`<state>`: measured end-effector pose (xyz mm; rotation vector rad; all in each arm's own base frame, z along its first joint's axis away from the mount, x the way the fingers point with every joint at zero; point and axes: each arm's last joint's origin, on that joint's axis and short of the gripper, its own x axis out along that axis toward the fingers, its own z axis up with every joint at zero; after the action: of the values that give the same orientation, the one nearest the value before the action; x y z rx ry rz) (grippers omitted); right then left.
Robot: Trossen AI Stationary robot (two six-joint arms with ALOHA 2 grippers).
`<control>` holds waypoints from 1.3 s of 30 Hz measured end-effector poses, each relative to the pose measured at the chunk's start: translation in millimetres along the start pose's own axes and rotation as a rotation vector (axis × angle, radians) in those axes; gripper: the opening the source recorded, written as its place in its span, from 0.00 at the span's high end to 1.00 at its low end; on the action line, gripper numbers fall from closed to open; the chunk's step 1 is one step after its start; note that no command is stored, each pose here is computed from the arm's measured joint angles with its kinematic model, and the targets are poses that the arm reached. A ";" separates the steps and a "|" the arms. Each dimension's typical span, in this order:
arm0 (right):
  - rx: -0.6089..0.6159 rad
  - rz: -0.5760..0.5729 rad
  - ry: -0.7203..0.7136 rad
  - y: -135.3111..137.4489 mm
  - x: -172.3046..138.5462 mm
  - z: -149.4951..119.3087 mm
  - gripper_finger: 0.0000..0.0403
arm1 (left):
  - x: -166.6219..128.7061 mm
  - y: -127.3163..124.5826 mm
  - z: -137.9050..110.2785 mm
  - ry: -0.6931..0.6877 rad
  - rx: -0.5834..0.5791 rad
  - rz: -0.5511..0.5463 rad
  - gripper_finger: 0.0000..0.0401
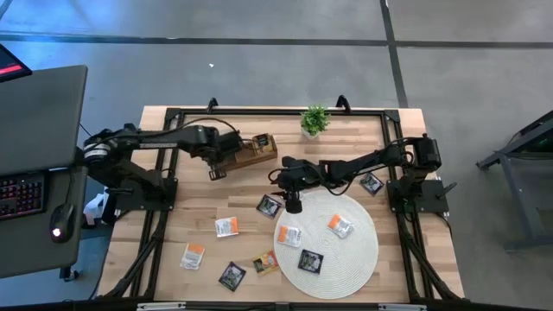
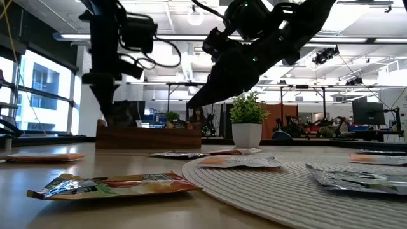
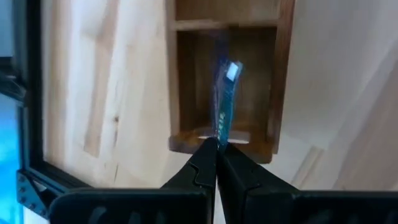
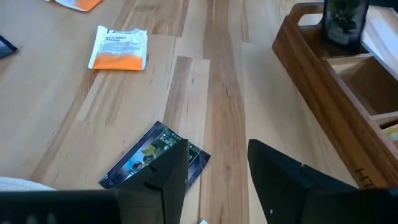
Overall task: Pick & Place Tea
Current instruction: Put the violet tea bag into the left section of the wooden organizer
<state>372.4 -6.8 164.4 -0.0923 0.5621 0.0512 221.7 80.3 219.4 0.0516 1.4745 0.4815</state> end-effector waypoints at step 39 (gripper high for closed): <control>0.000 0.001 0.008 0.1 -0.1 -0.7 0.60 | 13.1 -1.0 33.6 0.417 0.272 0.010 0.99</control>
<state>371.9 -6.8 163.9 -0.0921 0.5702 0.0516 254.4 92.5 210.5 0.1823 1.9440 0.3060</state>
